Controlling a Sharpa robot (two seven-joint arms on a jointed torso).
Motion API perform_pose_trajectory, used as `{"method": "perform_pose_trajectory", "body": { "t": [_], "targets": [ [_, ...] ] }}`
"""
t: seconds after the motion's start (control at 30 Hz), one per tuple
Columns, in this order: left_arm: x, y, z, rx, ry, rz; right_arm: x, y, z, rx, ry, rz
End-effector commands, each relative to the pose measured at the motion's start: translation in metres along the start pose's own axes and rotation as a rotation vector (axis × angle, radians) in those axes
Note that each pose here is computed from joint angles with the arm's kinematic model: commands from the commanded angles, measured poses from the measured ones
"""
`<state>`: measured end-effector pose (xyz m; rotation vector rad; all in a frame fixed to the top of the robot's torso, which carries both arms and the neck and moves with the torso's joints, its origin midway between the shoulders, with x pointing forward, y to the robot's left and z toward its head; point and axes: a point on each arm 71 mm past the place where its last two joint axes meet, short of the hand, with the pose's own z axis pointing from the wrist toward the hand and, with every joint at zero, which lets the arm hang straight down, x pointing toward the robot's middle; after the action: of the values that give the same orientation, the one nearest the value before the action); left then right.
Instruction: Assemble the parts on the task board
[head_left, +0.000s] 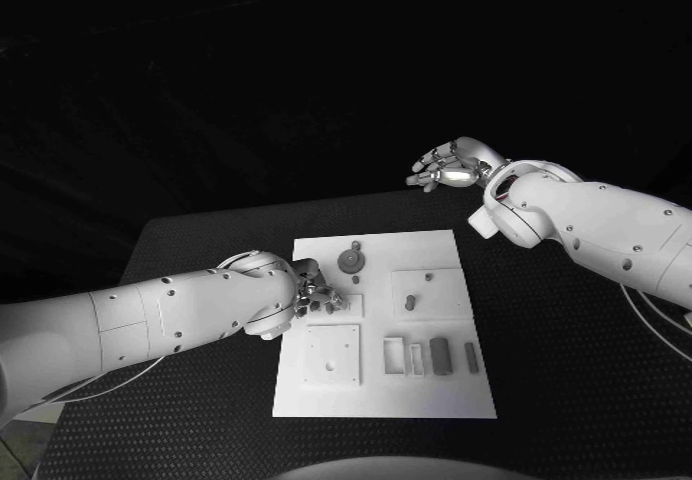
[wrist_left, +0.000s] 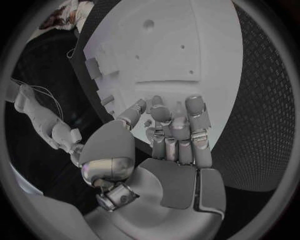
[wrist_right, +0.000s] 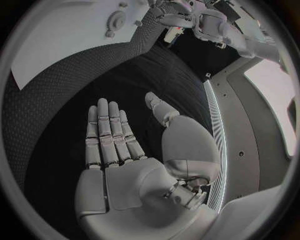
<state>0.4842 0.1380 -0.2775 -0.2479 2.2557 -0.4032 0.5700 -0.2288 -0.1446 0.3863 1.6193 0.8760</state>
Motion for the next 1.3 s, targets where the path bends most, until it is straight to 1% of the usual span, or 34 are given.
{"method": "perform_pose_trajectory", "body": {
  "t": [0.03, 1.03, 1.2, 1.3],
  "targets": [
    [0.0000, -0.0009, 0.0001, 0.012, -0.002, -0.009, 0.0009, 0.0004, -0.0001, -0.009, 0.011, 0.001],
    [0.0004, -0.0014, 0.0000, 0.019, 0.007, -0.023, 0.0013, 0.0002, -0.0004, -0.009, 0.013, 0.001],
    [-0.0011, 0.0000, -0.0002, 0.023, -0.005, -0.031, 0.0011, 0.0001, -0.0006, -0.009, 0.013, 0.001],
    [-0.0037, 0.0032, -0.0013, 0.035, -0.023, -0.049, 0.0007, -0.0002, -0.0007, -0.009, 0.012, 0.001]
  ]
}}
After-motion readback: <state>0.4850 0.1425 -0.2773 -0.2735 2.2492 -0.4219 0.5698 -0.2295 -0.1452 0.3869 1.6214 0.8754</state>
